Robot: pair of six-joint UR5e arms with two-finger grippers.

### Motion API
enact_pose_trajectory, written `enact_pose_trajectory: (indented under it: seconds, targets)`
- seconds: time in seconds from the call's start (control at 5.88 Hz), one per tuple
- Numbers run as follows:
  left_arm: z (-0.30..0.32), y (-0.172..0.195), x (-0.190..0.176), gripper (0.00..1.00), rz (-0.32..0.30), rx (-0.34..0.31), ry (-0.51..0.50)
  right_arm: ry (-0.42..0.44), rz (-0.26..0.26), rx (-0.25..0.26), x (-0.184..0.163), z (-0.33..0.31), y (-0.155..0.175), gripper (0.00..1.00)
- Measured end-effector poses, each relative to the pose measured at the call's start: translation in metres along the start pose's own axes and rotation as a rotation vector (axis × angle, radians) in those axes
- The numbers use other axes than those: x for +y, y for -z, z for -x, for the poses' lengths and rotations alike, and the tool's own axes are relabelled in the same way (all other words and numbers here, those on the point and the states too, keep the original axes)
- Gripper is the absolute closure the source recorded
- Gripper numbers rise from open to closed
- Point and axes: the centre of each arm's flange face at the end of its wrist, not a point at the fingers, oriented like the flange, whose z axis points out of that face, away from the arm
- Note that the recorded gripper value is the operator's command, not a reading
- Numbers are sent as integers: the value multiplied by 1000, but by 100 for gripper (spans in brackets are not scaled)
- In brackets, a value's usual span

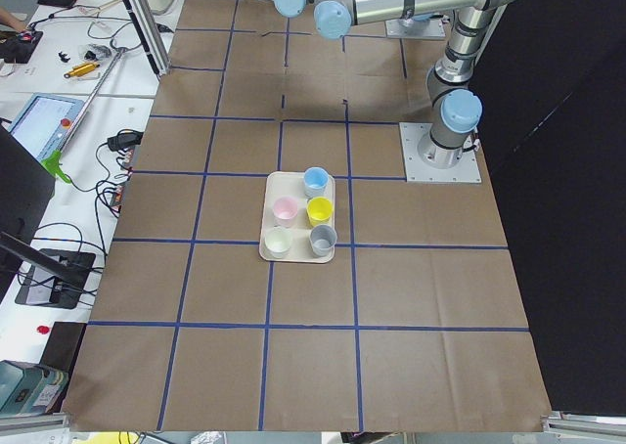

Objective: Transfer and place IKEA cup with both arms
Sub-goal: 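Carry the cup toward the left gripper while the left gripper reaches to meet it, then close the left gripper on the cup rim and open the right gripper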

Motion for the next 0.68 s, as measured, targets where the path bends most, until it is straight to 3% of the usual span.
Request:
enact_pose_trajectory:
  seconds: [0.17,0.34,0.51,0.68]
  targets:
    - [-2,1,0,100,-2,-1,-6,-1,0,0,0,0,0,52]
    - [-4,3,0,100,-5,-1,-10,-1,0,0,0,0,0,49]
    - [-6,4,0,100,-9,0,-14,-2,-2,0,0,0,0,0]
    - [-7,6,0,100,-12,0,-17,-2,-5,0,-1,1,1,0]
